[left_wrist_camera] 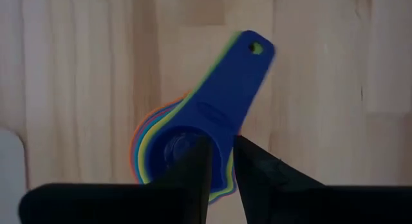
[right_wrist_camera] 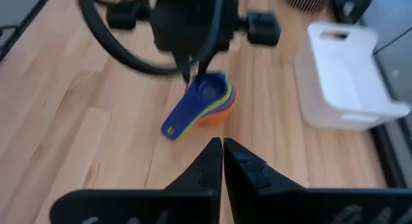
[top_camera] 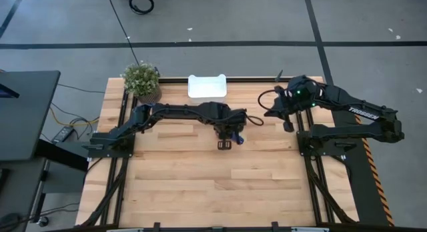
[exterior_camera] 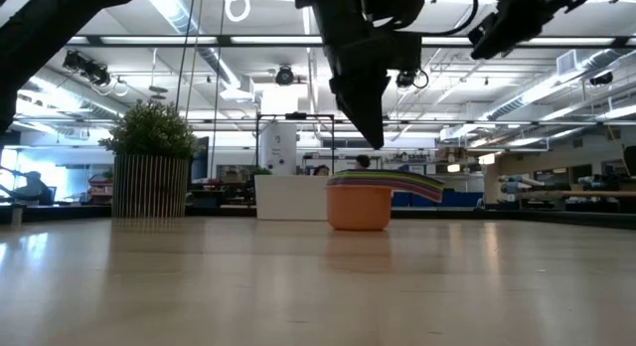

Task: Nest measuring cups in basket
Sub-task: Put the nested measuring cups into the white bin

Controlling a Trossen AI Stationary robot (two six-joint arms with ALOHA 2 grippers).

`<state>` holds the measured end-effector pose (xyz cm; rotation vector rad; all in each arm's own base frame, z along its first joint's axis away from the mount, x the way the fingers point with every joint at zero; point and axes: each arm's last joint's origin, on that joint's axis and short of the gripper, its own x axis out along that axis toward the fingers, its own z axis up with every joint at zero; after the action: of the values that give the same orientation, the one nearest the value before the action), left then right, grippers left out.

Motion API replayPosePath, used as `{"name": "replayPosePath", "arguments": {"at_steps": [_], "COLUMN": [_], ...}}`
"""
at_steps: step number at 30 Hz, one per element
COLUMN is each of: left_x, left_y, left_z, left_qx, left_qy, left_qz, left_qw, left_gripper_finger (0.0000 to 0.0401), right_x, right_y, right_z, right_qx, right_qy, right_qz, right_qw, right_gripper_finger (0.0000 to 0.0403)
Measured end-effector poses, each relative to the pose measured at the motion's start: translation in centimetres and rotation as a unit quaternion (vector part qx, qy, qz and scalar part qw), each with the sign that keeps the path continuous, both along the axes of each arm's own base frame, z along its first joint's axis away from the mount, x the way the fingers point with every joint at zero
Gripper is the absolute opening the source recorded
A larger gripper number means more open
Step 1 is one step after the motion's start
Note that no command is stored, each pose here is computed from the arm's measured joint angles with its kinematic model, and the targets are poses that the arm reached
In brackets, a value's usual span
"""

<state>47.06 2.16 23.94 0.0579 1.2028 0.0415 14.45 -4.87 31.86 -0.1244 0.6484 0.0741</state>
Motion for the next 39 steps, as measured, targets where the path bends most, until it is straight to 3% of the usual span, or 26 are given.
{"name": "replayPosePath", "arguments": {"at_steps": [15, 21, 29, 39], "left_x": [0.1, -0.1, 0.0, 0.3], "left_y": [-0.1, -0.1, -0.3, -0.6], "left_z": [0.1, 0.0, 0.0, 0.1], "left_qx": [-0.071, -0.072, -0.123, -0.137], "left_qy": [-0.019, -0.007, -0.004, -0.023], "left_qz": [0.179, 0.184, 0.202, 0.219], "left_qw": [0.981, 0.980, 0.972, 0.966], "left_gripper_finger": [0.0073, 0.0073, 0.0073, 0.0073], "right_x": [1.2, 1.4, 1.6, 1.7], "right_y": [-0.5, -0.6, -0.7, -0.7], "right_z": [2.0, 2.6, 3.1, 3.3], "right_qx": [-0.048, -0.061, -0.071, -0.075], "right_qy": [-0.118, -0.149, -0.173, -0.185], "right_qz": [0.000, 0.000, 0.000, 0.000], "right_qw": [0.992, 0.987, 0.982, 0.980], "right_gripper_finger": [0.0023, 0.0023, 0.0023, 0.0023]}}
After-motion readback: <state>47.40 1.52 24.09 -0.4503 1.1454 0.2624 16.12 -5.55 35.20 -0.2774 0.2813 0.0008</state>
